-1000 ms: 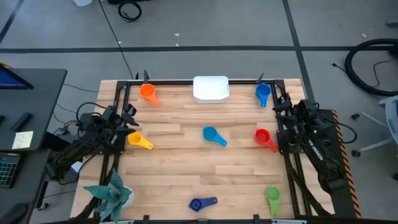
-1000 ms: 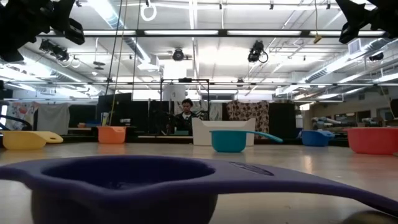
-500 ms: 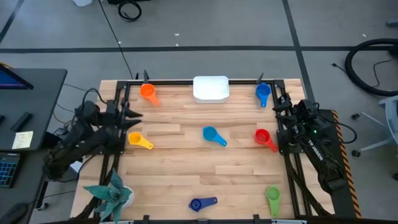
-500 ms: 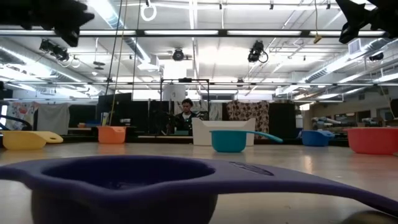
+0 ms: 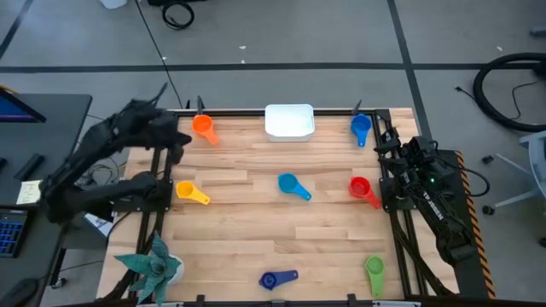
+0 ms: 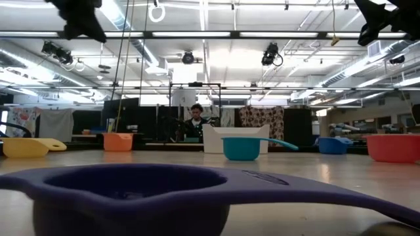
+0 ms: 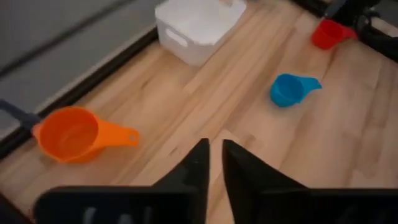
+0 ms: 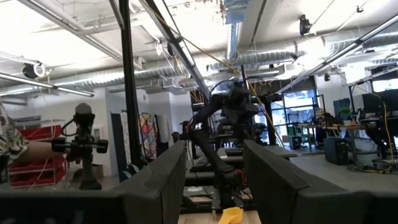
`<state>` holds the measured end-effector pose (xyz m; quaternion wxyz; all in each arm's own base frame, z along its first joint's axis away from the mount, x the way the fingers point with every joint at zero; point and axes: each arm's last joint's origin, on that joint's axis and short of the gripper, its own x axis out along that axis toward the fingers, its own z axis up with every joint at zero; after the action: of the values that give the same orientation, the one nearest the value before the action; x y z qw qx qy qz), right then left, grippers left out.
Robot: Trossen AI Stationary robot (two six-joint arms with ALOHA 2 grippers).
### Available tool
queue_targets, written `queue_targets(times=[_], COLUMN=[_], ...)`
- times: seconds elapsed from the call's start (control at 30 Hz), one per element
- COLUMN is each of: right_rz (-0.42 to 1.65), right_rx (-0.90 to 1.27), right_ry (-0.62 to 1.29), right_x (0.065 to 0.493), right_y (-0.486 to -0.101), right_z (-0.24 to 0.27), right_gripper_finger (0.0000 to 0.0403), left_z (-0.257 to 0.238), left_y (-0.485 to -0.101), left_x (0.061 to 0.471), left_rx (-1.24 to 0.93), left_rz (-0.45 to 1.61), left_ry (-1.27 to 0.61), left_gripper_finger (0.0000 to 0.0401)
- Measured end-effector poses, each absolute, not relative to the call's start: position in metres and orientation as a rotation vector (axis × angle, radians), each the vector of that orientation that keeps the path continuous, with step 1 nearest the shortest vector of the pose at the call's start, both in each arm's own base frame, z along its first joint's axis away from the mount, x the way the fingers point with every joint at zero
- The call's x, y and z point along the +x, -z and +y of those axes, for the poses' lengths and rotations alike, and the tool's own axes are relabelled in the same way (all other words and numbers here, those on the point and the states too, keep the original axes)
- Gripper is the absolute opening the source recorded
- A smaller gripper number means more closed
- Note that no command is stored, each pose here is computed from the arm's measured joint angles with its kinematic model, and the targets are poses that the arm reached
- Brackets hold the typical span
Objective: Nest measuring cups in basket
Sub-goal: Move the orange cup
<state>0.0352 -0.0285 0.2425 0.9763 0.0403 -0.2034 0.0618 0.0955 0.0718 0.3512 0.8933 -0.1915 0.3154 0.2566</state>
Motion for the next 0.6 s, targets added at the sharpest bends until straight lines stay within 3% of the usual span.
queue_targets(times=[0.1,0.6], right_rz=[-0.410,-0.410], right_rx=[0.081,0.081], right_ry=[-0.124,-0.124], right_x=[0.035,0.035], right_y=[-0.243,-0.243], right_z=[-0.029,-0.029], right_gripper_finger=[0.0165,0.0165], left_z=[0.085,0.108], left_y=[-0.359,-0.382], left_x=[0.114,0.142], left_rx=[-0.473,-0.576], left_rz=[0.698,0.765], left_ry=[-0.509,-0.533], left_gripper_finger=[0.0007,0.0011])
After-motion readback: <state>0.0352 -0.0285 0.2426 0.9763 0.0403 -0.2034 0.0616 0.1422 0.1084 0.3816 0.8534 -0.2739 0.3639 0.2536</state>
